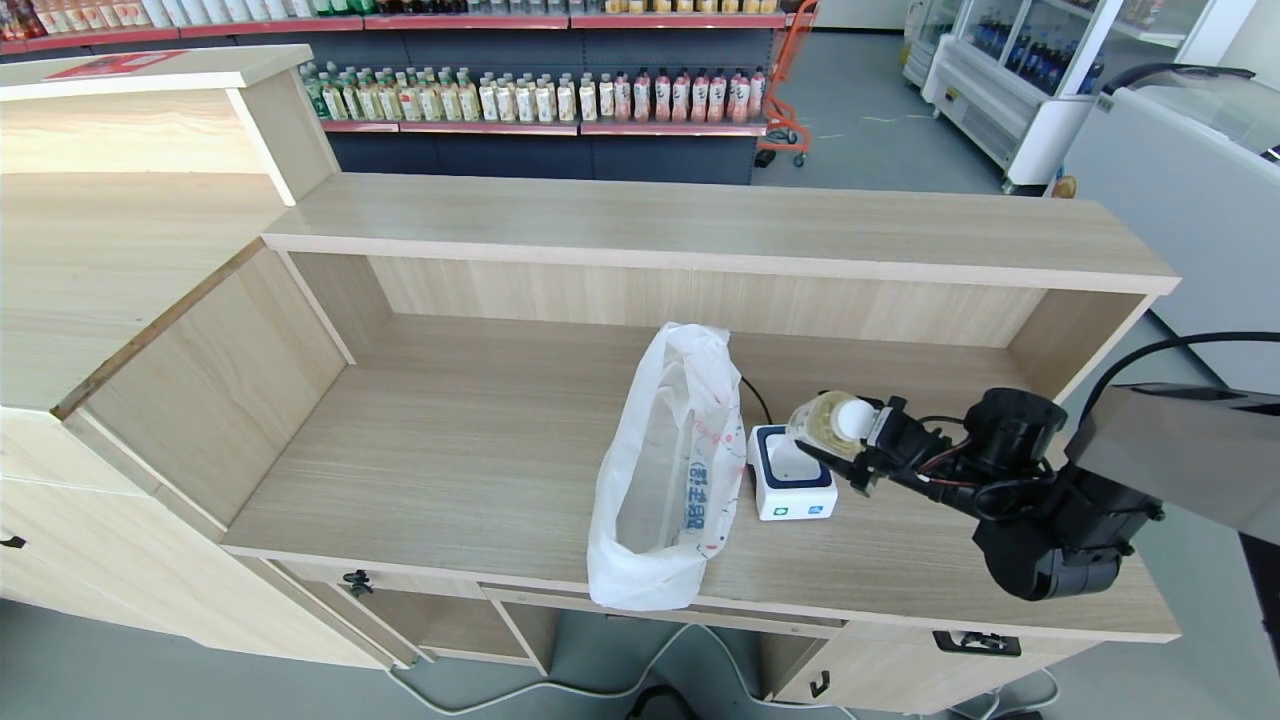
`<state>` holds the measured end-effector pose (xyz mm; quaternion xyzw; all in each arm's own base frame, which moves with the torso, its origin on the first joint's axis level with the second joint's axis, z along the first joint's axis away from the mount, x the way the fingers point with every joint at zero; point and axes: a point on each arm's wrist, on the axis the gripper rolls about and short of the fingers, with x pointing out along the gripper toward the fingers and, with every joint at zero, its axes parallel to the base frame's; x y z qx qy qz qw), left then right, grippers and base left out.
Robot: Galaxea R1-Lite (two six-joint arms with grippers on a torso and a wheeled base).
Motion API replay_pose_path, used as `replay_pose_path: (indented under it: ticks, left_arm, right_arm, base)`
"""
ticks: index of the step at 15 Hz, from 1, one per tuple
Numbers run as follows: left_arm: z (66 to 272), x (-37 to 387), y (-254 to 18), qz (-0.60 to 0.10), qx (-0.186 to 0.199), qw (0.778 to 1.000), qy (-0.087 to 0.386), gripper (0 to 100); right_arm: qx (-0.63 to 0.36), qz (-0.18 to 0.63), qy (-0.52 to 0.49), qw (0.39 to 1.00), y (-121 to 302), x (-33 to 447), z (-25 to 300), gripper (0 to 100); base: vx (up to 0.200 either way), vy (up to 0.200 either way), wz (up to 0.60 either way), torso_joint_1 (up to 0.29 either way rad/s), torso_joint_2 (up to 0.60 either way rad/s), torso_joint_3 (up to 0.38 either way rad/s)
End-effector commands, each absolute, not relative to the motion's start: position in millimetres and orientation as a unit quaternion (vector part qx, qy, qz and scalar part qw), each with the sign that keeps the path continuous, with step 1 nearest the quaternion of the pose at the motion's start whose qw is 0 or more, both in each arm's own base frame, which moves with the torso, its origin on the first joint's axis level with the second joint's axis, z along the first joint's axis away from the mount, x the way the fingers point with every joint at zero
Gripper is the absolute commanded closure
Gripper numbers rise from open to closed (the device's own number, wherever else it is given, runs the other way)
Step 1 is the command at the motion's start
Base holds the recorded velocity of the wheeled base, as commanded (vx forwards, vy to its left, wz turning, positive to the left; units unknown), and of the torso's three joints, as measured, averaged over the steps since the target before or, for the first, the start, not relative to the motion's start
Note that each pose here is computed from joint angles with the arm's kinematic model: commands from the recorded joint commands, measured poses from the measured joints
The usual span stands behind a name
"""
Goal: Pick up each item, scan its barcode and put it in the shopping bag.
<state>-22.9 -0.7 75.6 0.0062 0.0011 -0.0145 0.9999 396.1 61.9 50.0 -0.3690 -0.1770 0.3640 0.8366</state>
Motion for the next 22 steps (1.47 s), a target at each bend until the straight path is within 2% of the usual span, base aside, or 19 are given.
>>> replay_pose_path:
  ticks: [1, 22]
  left_arm:
    - [75.6, -22.9, -0.7, -0.015, 0.006, 1.000, 0.001, 100]
    - [75.4, -22.9, -0.7, -0.015, 0.006, 1.000, 0.001, 100]
  right_arm:
    - [-0.368, 0.368, -0.177, 0.835, 65.2, 398.0, 46.4, 100]
    - [-0.360, 0.370, -0.185, 0.836, 72.1, 416.4, 24.9, 100]
  base:
    - [0.000, 0.000, 0.00, 0.000, 0.00, 0.000]
    - [0.000, 0.000, 0.00, 0.000, 0.00, 0.000]
